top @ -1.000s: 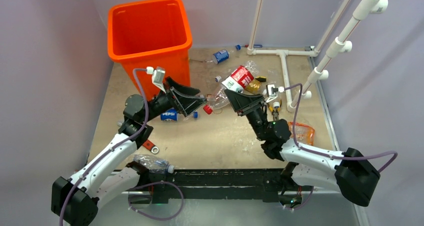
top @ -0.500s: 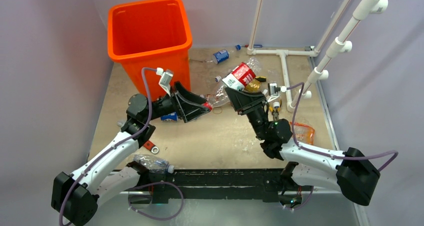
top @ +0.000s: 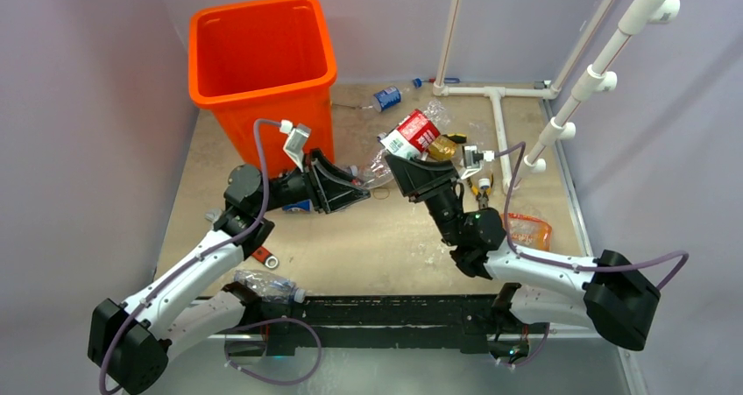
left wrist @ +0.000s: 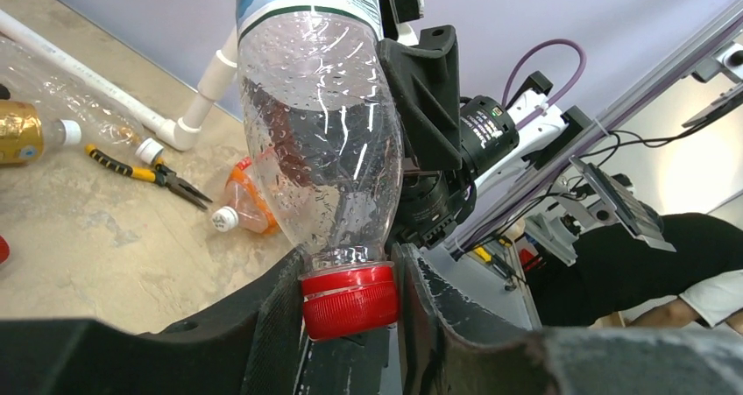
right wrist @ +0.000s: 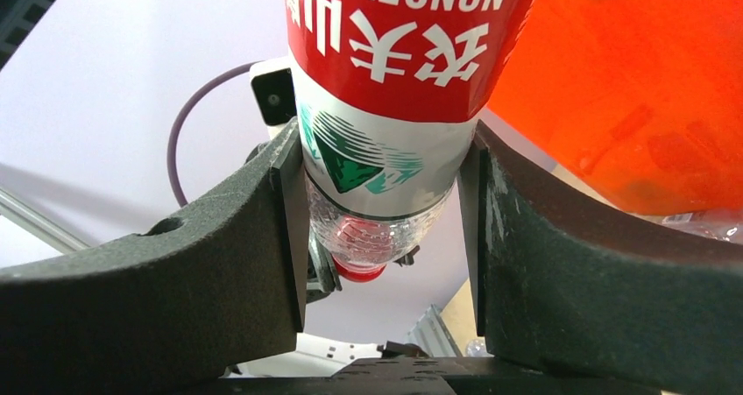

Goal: Put the plastic bottles in the bin
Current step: Pick up the plastic bottle at the center of the board.

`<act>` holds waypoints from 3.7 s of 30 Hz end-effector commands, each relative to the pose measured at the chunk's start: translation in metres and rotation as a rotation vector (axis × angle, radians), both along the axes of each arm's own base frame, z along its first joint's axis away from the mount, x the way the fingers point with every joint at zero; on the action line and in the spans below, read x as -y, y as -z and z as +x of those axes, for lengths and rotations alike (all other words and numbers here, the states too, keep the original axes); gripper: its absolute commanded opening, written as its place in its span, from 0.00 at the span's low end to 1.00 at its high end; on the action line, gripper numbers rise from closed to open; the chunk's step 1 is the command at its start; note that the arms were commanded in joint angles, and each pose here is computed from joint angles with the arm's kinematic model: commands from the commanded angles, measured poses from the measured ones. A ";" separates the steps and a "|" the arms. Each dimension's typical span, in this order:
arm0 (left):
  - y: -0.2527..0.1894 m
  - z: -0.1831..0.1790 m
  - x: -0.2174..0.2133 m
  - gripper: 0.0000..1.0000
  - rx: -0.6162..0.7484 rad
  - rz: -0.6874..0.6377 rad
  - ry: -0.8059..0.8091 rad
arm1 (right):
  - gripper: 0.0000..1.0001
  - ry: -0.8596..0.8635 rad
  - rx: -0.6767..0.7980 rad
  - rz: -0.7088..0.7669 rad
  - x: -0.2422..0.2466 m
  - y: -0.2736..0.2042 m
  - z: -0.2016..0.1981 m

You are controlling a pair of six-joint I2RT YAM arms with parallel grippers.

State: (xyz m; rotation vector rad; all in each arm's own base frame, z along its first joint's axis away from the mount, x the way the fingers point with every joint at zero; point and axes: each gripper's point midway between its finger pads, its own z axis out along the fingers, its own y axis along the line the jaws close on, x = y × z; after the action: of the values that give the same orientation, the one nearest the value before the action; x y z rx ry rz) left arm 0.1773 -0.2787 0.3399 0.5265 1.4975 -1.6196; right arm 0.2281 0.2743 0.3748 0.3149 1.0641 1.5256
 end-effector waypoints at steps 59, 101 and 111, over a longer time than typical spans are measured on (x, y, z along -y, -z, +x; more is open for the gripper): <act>-0.056 0.034 -0.025 0.00 -0.032 0.537 -0.218 | 0.99 0.584 0.862 -1.356 0.080 -0.093 -0.031; -0.062 -0.019 -0.023 0.00 -0.012 0.422 -0.032 | 0.82 0.999 1.216 -1.797 -0.019 -0.023 0.013; -0.088 -0.026 -0.023 0.36 0.038 0.317 -0.037 | 0.49 1.067 1.193 -1.745 -0.011 -0.037 0.010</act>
State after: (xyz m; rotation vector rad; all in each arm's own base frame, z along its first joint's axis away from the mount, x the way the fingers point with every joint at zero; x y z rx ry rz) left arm 0.1701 -0.2531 0.3819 0.6428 1.9461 -1.2398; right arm 0.2425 0.2954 0.3853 -1.0956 0.6339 -0.5571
